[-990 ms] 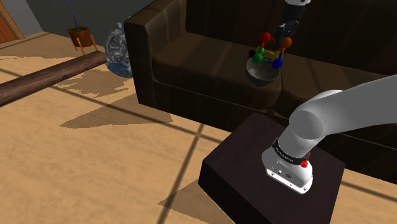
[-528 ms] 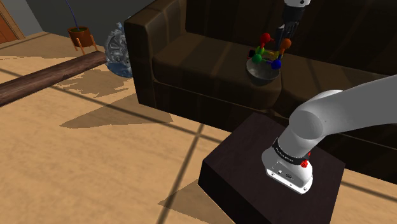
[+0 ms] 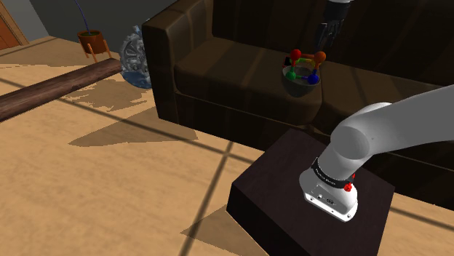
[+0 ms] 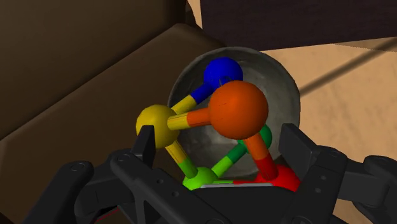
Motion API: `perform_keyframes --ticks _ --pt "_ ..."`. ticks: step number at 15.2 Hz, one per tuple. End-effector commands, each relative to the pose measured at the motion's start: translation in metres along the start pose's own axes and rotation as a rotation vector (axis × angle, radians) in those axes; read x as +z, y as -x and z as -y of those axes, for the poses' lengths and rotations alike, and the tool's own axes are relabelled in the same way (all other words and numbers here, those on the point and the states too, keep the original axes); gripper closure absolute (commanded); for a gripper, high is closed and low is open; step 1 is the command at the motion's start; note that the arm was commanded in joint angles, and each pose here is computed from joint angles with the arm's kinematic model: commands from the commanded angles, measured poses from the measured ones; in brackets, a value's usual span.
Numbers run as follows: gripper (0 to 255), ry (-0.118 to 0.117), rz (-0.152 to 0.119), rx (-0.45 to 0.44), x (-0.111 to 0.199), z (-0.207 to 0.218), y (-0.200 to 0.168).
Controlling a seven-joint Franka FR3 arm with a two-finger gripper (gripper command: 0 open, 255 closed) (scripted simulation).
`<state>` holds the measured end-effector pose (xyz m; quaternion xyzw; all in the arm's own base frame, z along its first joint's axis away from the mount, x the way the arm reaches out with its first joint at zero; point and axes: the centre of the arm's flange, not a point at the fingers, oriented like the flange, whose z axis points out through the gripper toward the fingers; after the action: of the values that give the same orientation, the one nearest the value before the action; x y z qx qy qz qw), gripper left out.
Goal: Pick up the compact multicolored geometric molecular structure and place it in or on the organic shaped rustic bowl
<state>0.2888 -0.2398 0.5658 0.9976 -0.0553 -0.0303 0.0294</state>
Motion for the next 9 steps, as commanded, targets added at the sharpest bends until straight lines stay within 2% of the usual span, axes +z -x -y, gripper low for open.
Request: perform_keyframes --ticks 1,2,9 --pt "0 0.0 0.001 0.0 -0.023 -0.001 0.001" --pt "0 0.0 0.001 0.0 -0.033 -0.001 0.001" --pt "0 0.0 0.001 0.0 -0.033 -0.001 0.001"
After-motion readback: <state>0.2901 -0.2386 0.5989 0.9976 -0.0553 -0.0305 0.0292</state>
